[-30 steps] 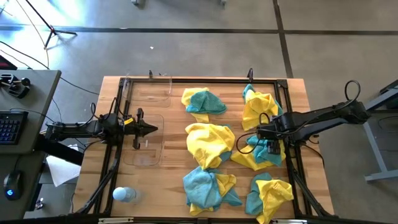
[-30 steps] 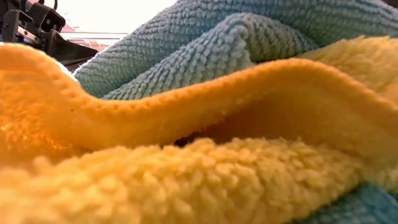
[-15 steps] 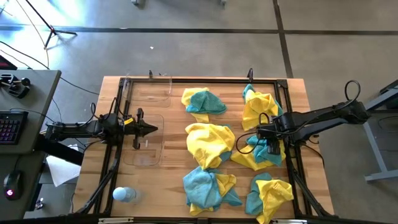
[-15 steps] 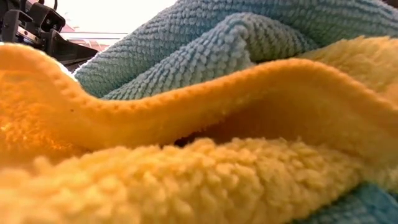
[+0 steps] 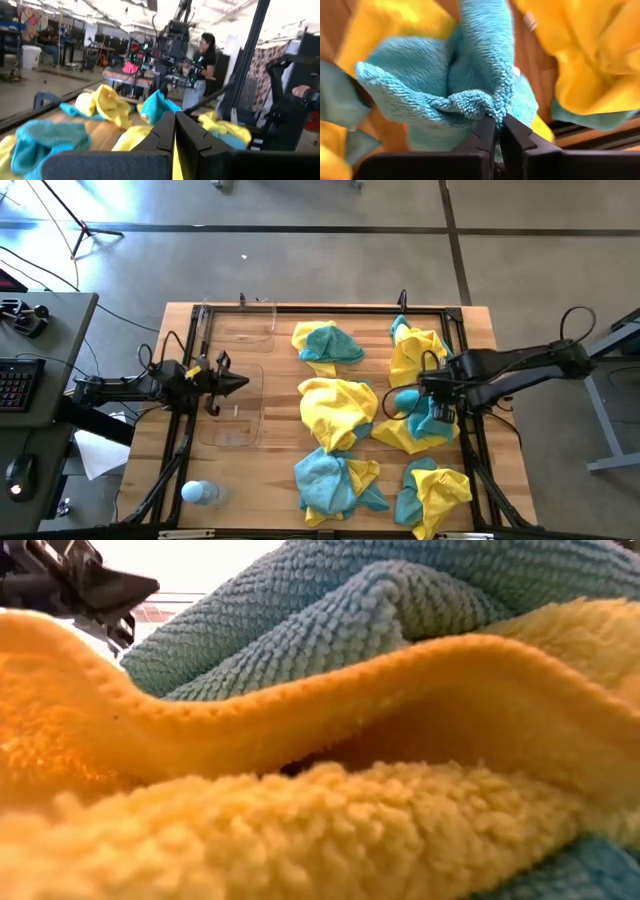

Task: Sort microfiber towel by color & place in baskets
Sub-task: Put the blue microfiber cloth into the bottom transparent bin

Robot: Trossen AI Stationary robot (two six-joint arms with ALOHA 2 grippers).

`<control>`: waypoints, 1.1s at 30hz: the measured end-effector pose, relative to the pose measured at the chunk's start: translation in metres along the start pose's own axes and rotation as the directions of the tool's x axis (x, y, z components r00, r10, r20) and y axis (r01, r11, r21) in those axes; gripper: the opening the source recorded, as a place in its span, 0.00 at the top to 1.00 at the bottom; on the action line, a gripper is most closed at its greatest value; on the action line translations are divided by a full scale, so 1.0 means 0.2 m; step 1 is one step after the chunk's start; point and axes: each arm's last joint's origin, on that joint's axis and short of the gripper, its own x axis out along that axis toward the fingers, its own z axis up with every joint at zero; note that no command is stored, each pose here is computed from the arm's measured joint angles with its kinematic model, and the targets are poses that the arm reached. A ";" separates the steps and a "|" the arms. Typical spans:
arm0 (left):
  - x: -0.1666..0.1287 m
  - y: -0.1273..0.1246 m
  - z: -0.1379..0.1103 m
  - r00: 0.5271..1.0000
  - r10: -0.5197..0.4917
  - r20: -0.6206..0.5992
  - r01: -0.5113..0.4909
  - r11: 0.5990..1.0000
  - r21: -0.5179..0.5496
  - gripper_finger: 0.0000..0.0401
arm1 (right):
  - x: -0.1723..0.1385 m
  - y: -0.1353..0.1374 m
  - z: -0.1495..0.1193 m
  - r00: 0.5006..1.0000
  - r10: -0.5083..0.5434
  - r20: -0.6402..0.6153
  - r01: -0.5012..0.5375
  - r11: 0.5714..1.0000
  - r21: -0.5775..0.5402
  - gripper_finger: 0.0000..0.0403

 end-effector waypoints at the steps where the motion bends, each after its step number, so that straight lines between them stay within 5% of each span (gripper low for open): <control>1: 0.00 0.00 0.02 1.000 0.000 0.003 0.000 1.000 0.000 1.00 | -0.05 0.00 0.01 1.000 -0.006 0.025 0.006 1.000 0.001 0.99; 9: 0.00 -0.05 0.29 0.991 0.085 -0.105 -0.083 0.996 0.023 1.00 | -0.38 -0.05 0.04 0.955 -0.070 0.287 0.057 0.997 0.052 0.99; 17: 0.10 -0.11 0.61 0.951 0.201 -0.237 -0.217 0.975 -0.045 1.00 | -0.58 -0.05 0.12 0.831 -0.067 0.553 0.030 0.997 0.077 1.00; 25: 0.33 -0.15 0.82 0.879 0.238 -0.413 -0.258 0.966 0.009 1.00 | -0.59 0.04 0.34 0.741 -0.034 0.671 0.037 0.999 0.009 1.00; 33: 0.57 -0.15 0.81 0.876 0.242 -0.418 -0.209 0.970 0.122 0.99 | -0.48 0.17 0.66 0.664 -0.005 0.748 0.063 0.997 -0.050 1.00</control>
